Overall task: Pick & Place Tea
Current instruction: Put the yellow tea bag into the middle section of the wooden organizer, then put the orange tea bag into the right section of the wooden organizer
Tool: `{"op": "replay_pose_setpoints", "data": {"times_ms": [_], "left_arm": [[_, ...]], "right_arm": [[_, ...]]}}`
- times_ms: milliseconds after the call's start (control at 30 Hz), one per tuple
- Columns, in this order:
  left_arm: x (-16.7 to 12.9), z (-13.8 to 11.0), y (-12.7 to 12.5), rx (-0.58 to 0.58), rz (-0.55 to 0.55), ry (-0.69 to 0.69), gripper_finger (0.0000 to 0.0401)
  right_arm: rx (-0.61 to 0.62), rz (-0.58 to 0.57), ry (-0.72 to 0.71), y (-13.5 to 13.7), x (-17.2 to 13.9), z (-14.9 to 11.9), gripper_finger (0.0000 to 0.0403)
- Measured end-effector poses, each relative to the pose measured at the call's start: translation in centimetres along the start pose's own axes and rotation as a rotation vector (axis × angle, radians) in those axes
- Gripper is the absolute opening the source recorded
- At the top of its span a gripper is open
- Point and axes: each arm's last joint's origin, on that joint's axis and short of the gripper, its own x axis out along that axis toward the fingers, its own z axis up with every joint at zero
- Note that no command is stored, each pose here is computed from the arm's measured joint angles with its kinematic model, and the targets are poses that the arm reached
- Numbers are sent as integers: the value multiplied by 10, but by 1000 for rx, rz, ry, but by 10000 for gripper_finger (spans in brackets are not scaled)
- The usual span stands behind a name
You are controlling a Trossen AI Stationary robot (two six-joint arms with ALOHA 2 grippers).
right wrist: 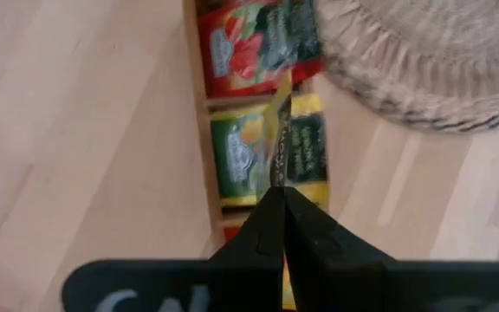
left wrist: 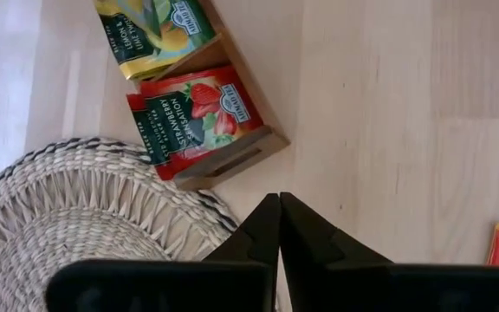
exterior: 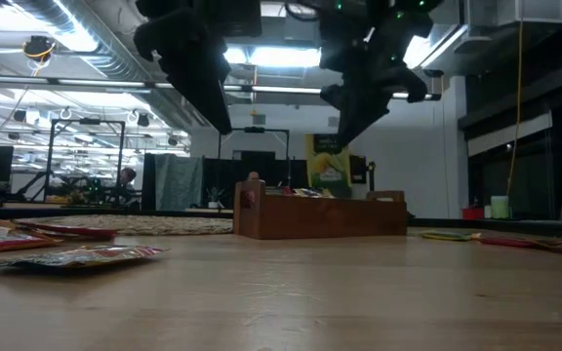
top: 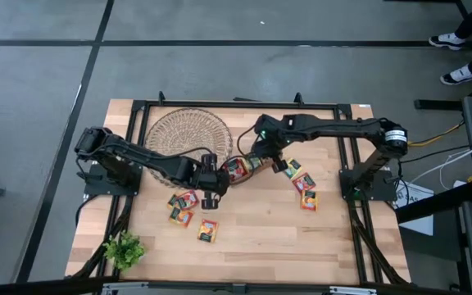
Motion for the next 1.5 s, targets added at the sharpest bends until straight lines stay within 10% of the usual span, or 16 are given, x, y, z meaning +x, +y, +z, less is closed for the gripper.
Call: {"op": "replay_pose_setpoints", "data": {"times_ms": [800,1267,1500], "left_arm": [[1,0,1,-15,1,-2,7],[1,0,1,-15,1,-2,8],[1,0,1,-20,1,-1,2]], "right_arm": [[36,115,-16,-13,29,-11,43],[204,-174,129,-23,22,-5,101],[362,152,76,9,7,-8,102]]}}
